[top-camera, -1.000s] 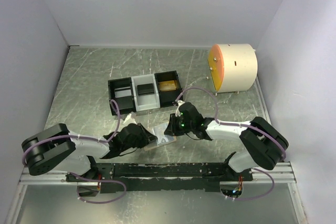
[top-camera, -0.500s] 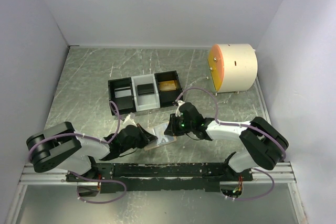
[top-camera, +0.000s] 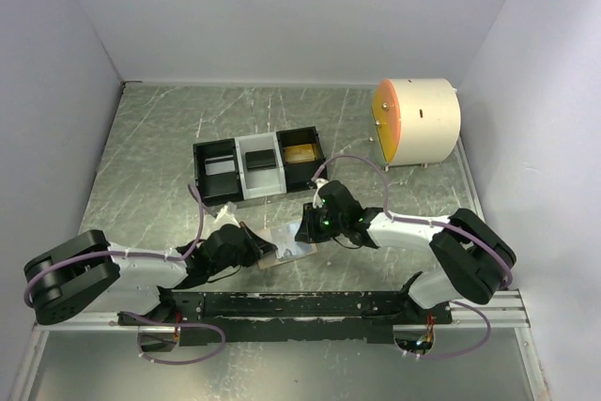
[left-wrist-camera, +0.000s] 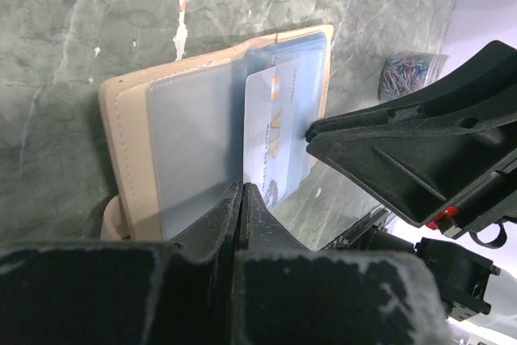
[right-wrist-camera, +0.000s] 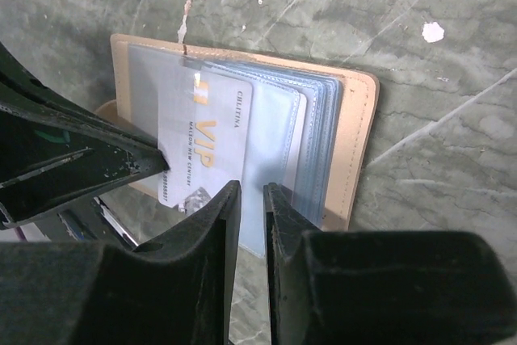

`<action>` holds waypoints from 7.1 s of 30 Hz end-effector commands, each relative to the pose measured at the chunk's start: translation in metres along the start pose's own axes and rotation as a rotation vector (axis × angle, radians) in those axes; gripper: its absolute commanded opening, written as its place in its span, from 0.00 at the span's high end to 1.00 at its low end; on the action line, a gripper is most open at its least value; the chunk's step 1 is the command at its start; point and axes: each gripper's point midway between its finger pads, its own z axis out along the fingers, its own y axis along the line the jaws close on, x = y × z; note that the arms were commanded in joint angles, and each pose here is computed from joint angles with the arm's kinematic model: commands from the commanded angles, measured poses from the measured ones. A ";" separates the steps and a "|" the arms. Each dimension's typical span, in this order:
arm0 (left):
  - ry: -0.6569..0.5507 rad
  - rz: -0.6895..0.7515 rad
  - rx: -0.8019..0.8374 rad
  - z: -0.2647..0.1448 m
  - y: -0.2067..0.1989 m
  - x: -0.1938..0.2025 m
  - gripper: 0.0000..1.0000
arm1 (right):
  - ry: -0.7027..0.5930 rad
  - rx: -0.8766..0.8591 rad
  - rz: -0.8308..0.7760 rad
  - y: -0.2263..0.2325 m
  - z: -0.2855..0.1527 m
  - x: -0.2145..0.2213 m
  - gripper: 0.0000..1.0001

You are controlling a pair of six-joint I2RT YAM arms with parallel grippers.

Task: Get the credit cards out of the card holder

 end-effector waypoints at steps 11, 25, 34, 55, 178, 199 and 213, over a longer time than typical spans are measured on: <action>0.016 0.051 -0.041 0.003 0.007 0.004 0.91 | 0.018 -0.103 -0.093 0.031 -0.016 -0.019 0.74; 0.013 0.037 0.024 -0.003 0.002 0.003 0.67 | 0.179 0.017 -0.074 -0.013 0.011 0.023 0.72; 0.003 -0.018 0.072 -0.004 0.003 0.003 0.62 | 0.148 0.060 0.007 -0.028 0.009 0.038 0.72; 0.041 -0.029 0.193 0.001 -0.010 0.013 0.62 | 0.184 0.018 0.072 -0.030 0.013 0.055 0.74; 0.042 0.356 0.719 -0.107 -0.163 0.001 0.93 | -0.292 -0.919 -0.154 0.128 -0.140 -0.044 0.62; 0.068 0.366 0.801 -0.117 -0.172 0.007 0.93 | -0.295 -0.944 -0.155 0.137 -0.150 -0.051 1.00; 0.049 0.400 0.571 -0.097 -0.146 -0.003 0.35 | -0.347 -0.693 -0.212 0.115 -0.130 -0.069 1.00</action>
